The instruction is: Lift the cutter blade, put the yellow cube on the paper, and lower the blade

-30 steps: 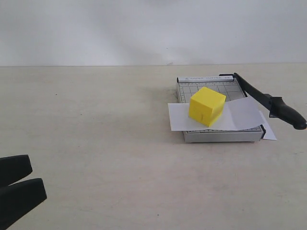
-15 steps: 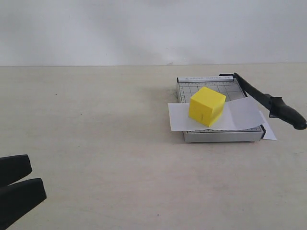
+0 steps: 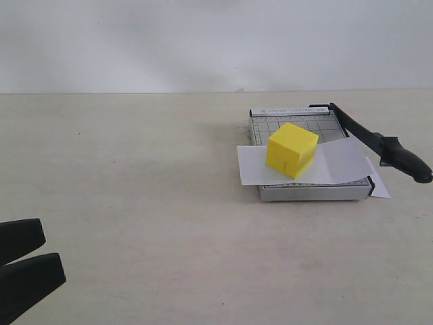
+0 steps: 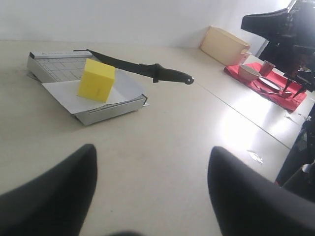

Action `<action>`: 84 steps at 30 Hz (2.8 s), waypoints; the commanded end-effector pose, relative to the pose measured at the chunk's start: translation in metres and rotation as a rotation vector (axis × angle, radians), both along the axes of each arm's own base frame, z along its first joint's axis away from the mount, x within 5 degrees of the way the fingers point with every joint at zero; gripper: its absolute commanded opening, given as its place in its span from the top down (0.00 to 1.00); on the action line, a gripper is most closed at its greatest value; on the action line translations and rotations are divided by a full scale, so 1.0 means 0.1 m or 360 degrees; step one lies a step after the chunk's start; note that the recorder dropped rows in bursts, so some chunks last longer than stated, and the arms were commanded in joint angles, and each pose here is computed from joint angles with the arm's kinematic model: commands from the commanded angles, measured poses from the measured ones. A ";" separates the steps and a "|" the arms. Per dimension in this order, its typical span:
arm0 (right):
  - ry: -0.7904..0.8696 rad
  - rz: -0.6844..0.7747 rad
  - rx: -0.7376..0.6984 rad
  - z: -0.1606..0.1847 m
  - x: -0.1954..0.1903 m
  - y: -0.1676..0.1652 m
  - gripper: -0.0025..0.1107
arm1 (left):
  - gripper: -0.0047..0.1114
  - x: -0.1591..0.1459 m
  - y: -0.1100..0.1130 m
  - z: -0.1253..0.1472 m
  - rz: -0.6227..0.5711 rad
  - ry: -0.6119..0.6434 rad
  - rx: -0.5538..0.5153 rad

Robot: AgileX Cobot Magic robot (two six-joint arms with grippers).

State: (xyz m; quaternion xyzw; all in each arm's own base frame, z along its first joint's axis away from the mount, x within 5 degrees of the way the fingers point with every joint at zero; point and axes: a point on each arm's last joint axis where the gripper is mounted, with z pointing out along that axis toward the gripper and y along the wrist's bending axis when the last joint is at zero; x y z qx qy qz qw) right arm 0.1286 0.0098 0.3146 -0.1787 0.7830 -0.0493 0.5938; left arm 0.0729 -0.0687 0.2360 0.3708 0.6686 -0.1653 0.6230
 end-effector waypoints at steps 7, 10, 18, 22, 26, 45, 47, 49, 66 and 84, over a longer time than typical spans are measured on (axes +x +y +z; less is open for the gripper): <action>-0.0095 -0.0087 -0.0640 -0.50 -0.19 -0.14 0.97 | 0.43 -0.01 0.00 0.03 -0.0011 -0.0033 -0.0002; -0.0042 -0.0078 -0.0638 -0.71 -0.27 -0.13 0.97 | 0.43 -0.01 0.00 0.03 -0.0011 -0.0033 -0.0002; -0.0052 -0.0095 -0.0544 -1.11 -0.50 -0.11 0.97 | 0.43 -0.01 0.00 0.03 -0.0011 -0.0033 -0.0002; -0.0108 -0.0111 -0.0499 -1.20 -0.57 -0.10 0.97 | 0.43 -0.01 0.00 0.03 -0.0011 -0.0033 -0.0002; -0.0131 -0.0116 -0.0489 -1.25 -0.60 -0.10 0.97 | 0.43 -0.01 0.00 0.03 -0.0019 -0.0034 -0.0004; -0.0056 -0.0083 -0.0437 -1.30 -0.62 -0.08 0.97 | 0.43 -0.02 -0.01 0.03 -0.0047 -0.0034 -0.0011; -0.0056 -0.0083 -0.0437 -1.30 -0.62 -0.08 0.97 | 0.43 -0.02 -0.01 0.03 -0.0047 -0.0034 -0.0011; -0.0056 -0.0083 -0.0437 -1.30 -0.62 -0.08 0.97 | 0.43 -0.02 -0.01 0.03 -0.0047 -0.0034 -0.0011; -0.0056 -0.0083 -0.0437 -1.30 -0.62 -0.08 0.97 | 0.43 0.09 0.14 0.00 0.0260 -0.0095 0.0163; -0.0058 -0.0084 -0.0437 -1.30 -0.62 -0.08 0.97 | 0.43 -0.25 0.38 -0.22 0.0370 -0.0672 0.0213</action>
